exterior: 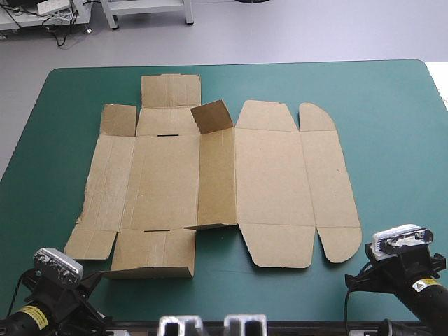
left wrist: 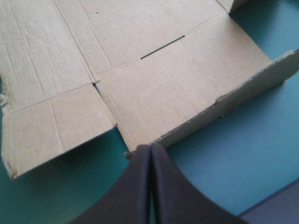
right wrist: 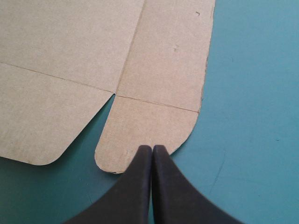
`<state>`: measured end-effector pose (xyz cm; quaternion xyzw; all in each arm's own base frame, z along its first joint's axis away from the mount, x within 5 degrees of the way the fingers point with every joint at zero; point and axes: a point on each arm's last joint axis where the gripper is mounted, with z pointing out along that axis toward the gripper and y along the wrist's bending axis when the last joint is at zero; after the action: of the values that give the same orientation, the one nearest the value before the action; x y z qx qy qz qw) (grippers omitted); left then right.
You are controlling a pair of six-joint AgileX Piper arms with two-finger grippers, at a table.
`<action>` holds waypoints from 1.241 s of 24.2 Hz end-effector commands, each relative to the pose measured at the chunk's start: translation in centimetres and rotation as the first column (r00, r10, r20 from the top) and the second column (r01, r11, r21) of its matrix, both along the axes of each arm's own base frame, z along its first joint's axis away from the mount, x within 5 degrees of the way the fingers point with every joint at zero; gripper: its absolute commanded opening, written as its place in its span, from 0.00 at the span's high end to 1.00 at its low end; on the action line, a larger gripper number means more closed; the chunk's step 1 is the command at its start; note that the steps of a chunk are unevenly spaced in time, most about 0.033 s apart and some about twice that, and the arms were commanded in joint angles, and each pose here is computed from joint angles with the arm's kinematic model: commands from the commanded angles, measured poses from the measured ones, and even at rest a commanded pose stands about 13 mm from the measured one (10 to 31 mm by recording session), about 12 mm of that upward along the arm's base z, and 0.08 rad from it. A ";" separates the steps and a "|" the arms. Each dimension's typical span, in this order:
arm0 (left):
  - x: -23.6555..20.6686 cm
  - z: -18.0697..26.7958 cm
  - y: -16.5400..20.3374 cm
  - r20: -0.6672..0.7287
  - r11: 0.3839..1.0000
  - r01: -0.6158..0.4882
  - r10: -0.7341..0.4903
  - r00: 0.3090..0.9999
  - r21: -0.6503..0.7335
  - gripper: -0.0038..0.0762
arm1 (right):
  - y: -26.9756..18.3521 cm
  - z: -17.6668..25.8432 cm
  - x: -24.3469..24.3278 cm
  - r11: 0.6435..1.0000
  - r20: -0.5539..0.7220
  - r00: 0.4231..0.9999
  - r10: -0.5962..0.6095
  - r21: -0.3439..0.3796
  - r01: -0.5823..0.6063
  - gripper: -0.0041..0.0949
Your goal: Fold the box
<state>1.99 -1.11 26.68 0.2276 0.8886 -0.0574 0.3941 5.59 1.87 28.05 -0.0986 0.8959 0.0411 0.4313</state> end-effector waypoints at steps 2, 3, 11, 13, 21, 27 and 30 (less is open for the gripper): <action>0.3 1.1 -0.1 0.061 1.000 0.002 0.000 0.998 -0.022 0.97 | 0.0 1.0 0.4 1.000 0.063 0.998 -0.012 0.010 0.012 0.97; 0.3 1.1 -0.1 0.061 1.000 0.002 0.000 0.998 -0.022 0.97 | 0.0 1.0 0.4 1.000 0.063 0.998 -0.012 0.010 0.012 0.97; 0.3 1.1 -0.1 0.061 1.000 0.002 0.000 0.998 -0.022 0.97 | 0.0 1.0 0.4 1.000 0.063 0.998 -0.012 0.010 0.012 0.97; 0.3 1.1 -0.1 0.061 1.000 0.002 0.000 0.998 -0.022 0.97 | 0.0 1.0 0.4 1.000 0.063 0.998 -0.012 0.010 0.012 0.97; 0.3 1.0 -0.1 0.058 1.000 0.004 -0.003 0.998 -0.018 0.97 | 0.0 1.0 0.4 1.000 0.063 0.998 -0.012 0.010 0.012 0.97; -0.1 2.9 -0.3 0.113 0.998 0.053 -0.048 0.992 -0.034 0.97 | 0.0 1.0 0.4 1.000 0.066 0.998 -0.013 0.010 0.013 0.97; 0.0 5.1 -0.3 0.155 0.998 0.049 -0.043 0.987 -0.037 0.97 | -0.1 1.1 0.4 1.000 0.074 0.997 -0.017 0.009 0.017 0.97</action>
<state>1.55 -1.15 28.74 0.2470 0.8715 -0.0603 0.4194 5.62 1.85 28.08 -0.0979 0.8950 0.0401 0.4333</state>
